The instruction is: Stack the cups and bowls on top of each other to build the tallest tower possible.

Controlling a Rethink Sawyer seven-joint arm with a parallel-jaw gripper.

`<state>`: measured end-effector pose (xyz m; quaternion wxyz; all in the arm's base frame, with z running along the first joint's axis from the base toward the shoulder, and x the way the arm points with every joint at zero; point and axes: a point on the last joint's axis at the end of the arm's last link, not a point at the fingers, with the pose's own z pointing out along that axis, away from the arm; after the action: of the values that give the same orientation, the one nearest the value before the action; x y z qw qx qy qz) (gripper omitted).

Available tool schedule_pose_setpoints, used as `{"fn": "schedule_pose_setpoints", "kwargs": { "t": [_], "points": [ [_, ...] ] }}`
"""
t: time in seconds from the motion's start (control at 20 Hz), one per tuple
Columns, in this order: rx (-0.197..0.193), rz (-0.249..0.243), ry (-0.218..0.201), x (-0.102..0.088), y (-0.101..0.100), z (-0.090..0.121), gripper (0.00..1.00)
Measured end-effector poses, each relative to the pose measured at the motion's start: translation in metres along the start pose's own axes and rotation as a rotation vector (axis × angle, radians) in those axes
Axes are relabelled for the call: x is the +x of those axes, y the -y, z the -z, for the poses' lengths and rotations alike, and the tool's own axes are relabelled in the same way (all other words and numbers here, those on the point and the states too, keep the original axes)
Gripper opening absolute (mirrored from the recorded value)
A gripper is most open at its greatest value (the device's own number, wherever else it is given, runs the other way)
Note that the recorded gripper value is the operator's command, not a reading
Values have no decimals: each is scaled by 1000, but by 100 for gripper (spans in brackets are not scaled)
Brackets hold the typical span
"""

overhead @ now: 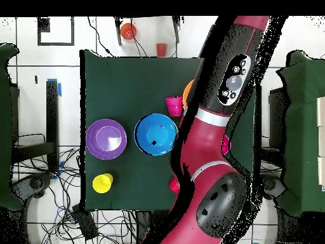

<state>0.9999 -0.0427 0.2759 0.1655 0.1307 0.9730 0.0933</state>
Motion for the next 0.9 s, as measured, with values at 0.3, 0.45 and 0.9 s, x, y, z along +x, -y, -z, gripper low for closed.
{"fn": "schedule_pose_setpoints", "kwargs": {
  "t": [0.3, 0.45, 0.9],
  "points": [
    [2, 20, -11, 6, 16, -4, 100],
    [-6, 35, -11, 9, 22, -5, 100],
    [-40, 92, 21, 20, 47, -8, 100]
  ]
}}
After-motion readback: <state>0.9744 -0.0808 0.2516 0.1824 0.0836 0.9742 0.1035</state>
